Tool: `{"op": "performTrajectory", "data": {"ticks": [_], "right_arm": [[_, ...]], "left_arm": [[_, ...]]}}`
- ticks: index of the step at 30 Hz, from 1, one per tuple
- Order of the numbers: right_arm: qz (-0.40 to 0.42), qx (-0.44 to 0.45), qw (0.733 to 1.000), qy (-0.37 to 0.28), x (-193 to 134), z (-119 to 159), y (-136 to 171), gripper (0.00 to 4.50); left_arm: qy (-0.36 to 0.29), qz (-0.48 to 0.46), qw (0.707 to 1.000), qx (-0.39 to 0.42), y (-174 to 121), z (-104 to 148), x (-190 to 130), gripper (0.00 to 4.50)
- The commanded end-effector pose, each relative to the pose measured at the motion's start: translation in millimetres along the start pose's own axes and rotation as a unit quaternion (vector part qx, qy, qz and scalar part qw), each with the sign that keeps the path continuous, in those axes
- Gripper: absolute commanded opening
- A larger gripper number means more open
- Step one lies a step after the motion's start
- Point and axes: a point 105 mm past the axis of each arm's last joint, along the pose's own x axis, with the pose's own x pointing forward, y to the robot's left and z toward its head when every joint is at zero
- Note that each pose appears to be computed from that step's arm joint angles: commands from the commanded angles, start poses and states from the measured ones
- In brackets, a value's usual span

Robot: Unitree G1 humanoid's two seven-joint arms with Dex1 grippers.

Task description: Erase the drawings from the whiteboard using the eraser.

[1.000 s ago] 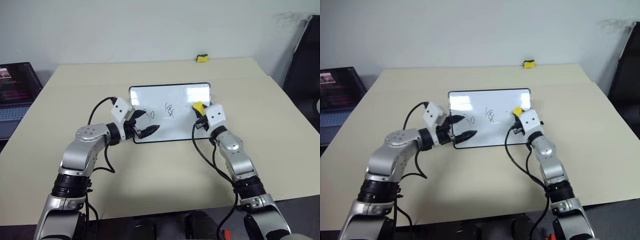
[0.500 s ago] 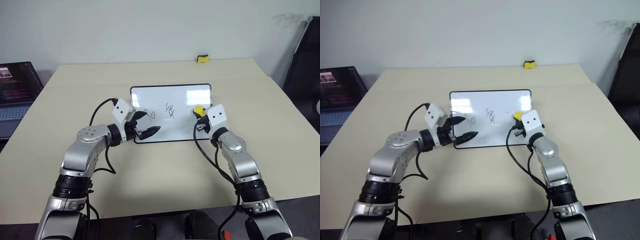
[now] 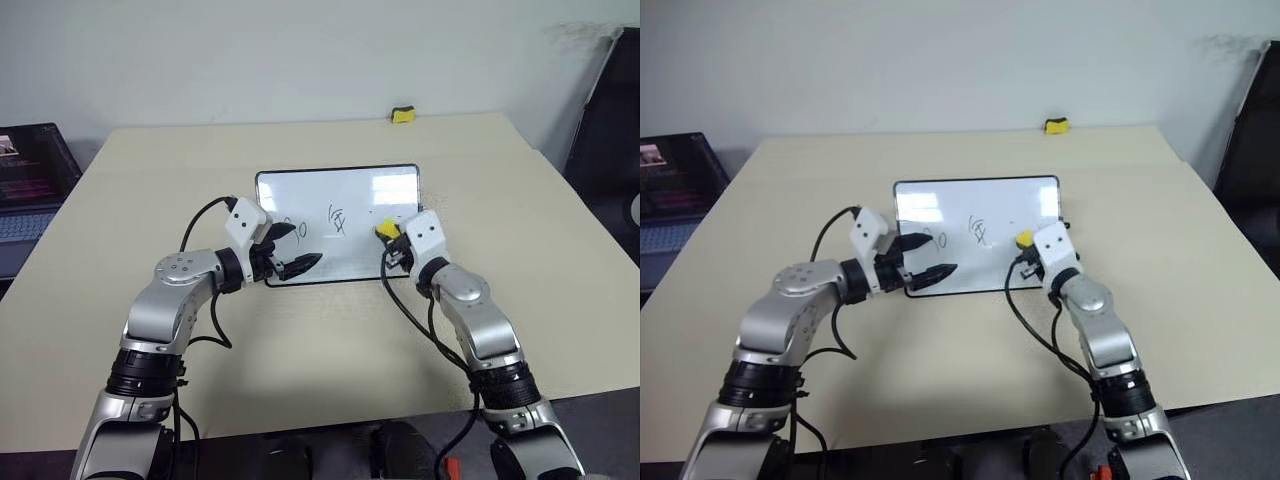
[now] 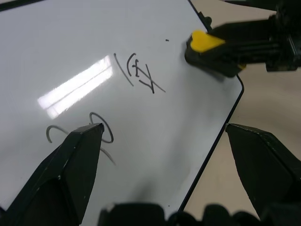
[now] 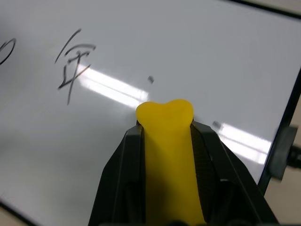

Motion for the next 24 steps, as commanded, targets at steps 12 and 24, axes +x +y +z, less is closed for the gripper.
{"op": "performTrajectory", "data": {"ticks": [12, 24], "right_arm": [[-0.078, 0.016, 0.995, 0.063, -13.2, -28.5, -32.0, 0.99], [0.007, 0.033, 0.992, 0.125, -25.5, -54.5, 2.3, 0.99]], "left_arm": [[-0.024, -0.013, 0.999, 0.021, -6.0, 14.3, -2.1, 4.50], [-0.024, -0.017, 0.999, 0.021, -7.1, 14.1, -1.8, 4.50]]}}
